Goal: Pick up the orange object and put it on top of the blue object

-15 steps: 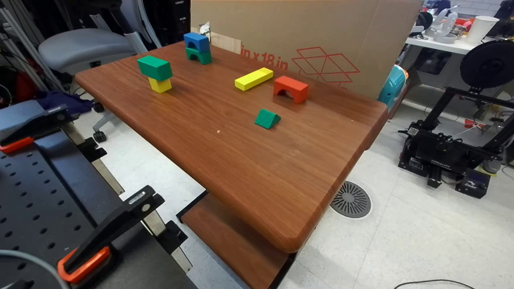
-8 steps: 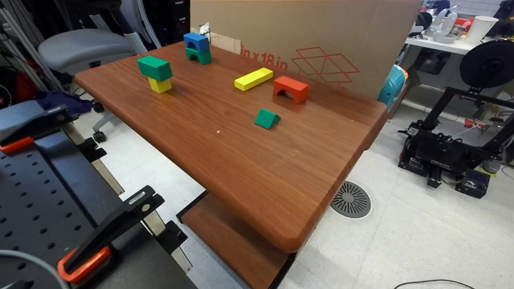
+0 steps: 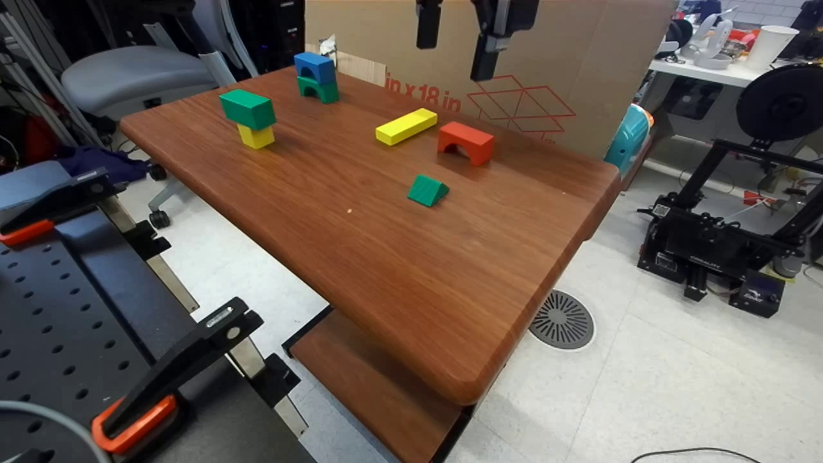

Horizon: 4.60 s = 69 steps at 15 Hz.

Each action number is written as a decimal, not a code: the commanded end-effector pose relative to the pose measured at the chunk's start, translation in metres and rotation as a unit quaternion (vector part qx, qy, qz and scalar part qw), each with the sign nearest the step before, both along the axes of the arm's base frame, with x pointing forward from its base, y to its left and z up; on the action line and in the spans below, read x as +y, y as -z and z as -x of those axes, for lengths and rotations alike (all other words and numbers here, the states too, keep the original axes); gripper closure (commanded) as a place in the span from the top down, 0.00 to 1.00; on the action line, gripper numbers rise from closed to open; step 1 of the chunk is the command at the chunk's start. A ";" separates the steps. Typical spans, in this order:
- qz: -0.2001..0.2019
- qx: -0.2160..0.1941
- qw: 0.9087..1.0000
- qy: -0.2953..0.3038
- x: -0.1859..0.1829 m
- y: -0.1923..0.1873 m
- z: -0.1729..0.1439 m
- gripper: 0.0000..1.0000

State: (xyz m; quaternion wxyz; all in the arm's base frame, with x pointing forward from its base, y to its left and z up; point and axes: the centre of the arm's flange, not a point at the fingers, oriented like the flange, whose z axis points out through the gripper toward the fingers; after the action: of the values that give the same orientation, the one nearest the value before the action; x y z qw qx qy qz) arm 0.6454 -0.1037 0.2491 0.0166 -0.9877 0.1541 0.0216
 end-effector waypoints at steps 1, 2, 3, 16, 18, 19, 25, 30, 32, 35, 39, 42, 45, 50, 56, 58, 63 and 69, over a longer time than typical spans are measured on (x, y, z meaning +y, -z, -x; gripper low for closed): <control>0.012 -0.008 1.000 0.018 0.007 0.023 -0.021 1.00; 0.015 -0.009 1.000 0.022 0.008 0.028 -0.024 1.00; 0.018 -0.008 1.000 0.022 0.009 0.033 -0.026 1.00; 0.067 0.041 0.994 -0.080 0.006 0.051 -0.026 1.00; 0.071 0.051 0.992 -0.091 0.002 0.057 -0.027 1.00; 0.075 0.055 0.991 -0.096 0.001 0.060 -0.027 1.00; 0.087 0.057 0.987 -0.119 0.000 0.067 -0.038 1.00; 0.092 0.057 0.985 -0.134 0.004 0.073 -0.048 1.00; 0.094 0.062 0.984 -0.138 0.007 0.077 -0.051 1.00; 0.093 0.071 0.982 -0.147 0.014 0.079 -0.052 1.00; 0.102 0.079 0.979 -0.157 0.014 0.085 -0.055 1.00; 0.102 0.086 0.978 -0.157 0.011 0.087 -0.060 1.00; 0.102 0.101 0.977 -0.158 0.011 0.093 -0.062 1.00; 0.087 0.110 0.977 -0.160 0.019 0.088 -0.062 0.58; 0.060 0.087 0.983 -0.147 0.030 0.043 -0.065 0.44; 0.038 0.063 0.990 -0.119 0.034 0.014 -0.066 0.44; 0.000 0.004 0.998 -0.067 0.063 -0.045 -0.073 0.44; -0.009 -0.018 0.998 -0.058 0.126 -0.069 -0.053 0.44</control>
State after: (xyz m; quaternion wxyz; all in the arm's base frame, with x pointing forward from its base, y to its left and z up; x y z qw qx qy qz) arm 0.7231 -0.0055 0.3069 0.0150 -0.9957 0.0899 0.0147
